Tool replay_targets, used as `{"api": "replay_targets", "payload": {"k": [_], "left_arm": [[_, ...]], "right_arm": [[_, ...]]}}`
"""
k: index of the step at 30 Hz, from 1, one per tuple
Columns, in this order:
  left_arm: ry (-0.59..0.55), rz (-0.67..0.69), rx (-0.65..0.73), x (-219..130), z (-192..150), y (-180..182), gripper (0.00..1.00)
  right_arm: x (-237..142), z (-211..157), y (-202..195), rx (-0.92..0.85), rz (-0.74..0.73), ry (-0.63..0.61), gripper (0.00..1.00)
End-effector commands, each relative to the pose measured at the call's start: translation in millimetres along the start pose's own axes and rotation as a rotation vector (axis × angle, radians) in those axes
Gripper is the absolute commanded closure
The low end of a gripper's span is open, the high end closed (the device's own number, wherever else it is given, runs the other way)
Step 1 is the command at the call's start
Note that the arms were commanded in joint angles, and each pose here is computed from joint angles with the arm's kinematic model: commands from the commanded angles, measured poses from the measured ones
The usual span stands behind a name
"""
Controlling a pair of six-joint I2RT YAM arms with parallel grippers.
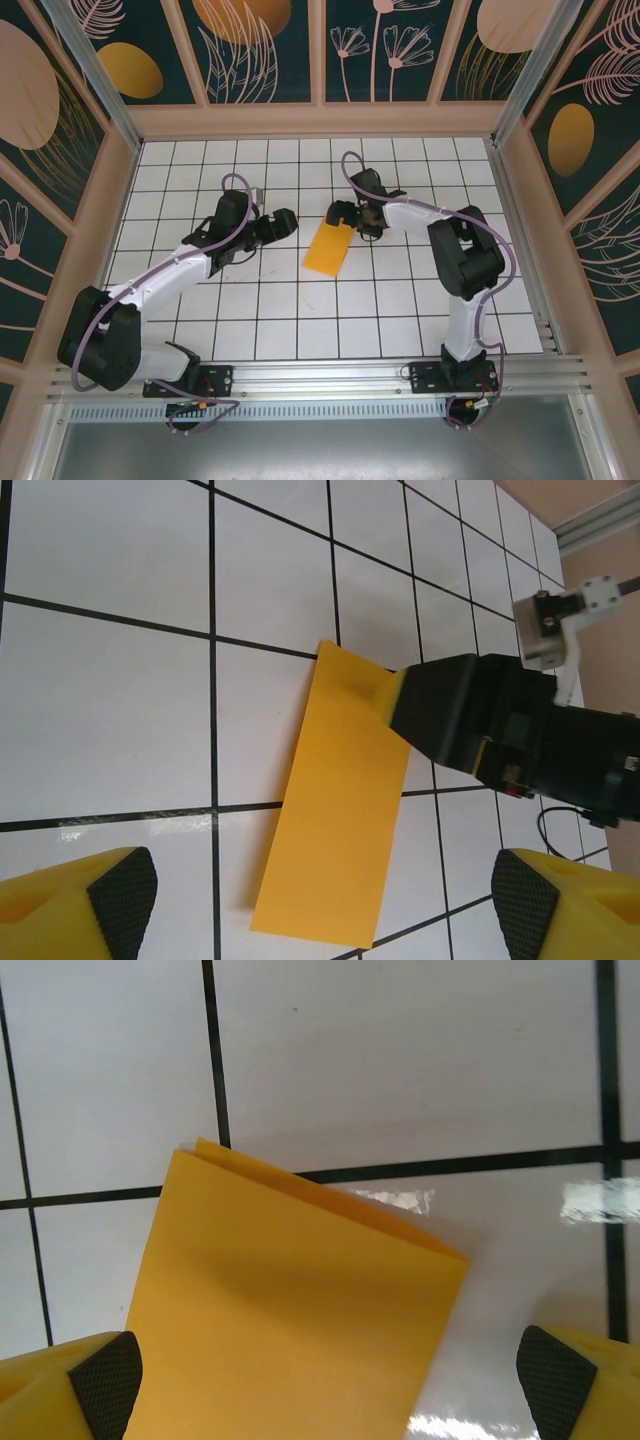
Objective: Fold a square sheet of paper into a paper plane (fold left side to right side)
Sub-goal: Rotate the paper at the center of the table, then third fold the triangle at the center of the table.
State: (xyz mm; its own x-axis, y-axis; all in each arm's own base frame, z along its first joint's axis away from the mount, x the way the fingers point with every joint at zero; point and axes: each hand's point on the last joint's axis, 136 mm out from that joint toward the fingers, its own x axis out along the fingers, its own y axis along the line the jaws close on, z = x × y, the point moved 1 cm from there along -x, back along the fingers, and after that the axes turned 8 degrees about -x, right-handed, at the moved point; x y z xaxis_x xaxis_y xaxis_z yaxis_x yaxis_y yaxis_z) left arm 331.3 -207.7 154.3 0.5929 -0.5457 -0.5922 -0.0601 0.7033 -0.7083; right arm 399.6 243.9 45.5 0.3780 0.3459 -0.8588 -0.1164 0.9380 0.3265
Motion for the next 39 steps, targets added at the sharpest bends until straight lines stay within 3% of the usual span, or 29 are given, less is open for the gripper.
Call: {"api": "replay_targets", "payload": {"k": [1, 7, 15, 25, 31, 35, 39], "left_arm": [[-0.042, -0.019, 0.001, -6, 8, -5, 0.11], [-0.049, -0.023, 0.005, -10, 8, -6, 0.10], [-0.056, -0.005, 0.007, -11, 8, -1, 0.10], [0.018, 0.001, -0.008, 4, -9, 12, 0.10], [0.087, -0.018, -0.030, 24, -23, 20, 0.15], [0.135, -0.033, -0.043, 37, -31, 22, 0.17], [0.175, -0.036, -0.054, 48, -38, 26, 0.18]], "right_arm": [[5, 4, 15, -0.011, 0.007, 0.011, 0.01], [14, 10, 23, -0.039, 0.008, 0.020, 0.01], [17, 19, 69, -0.159, 0.148, -0.001, 0.01], [-16, 29, 28, -0.146, 0.035, -0.043, 0.01], [-48, 29, 52, -0.137, 0.325, -0.085, 0.09], [-32, 22, 57, -0.140, 0.368, -0.041, 0.17], [-12, 21, 61, -0.135, 0.382, -0.005, 0.18]]}}
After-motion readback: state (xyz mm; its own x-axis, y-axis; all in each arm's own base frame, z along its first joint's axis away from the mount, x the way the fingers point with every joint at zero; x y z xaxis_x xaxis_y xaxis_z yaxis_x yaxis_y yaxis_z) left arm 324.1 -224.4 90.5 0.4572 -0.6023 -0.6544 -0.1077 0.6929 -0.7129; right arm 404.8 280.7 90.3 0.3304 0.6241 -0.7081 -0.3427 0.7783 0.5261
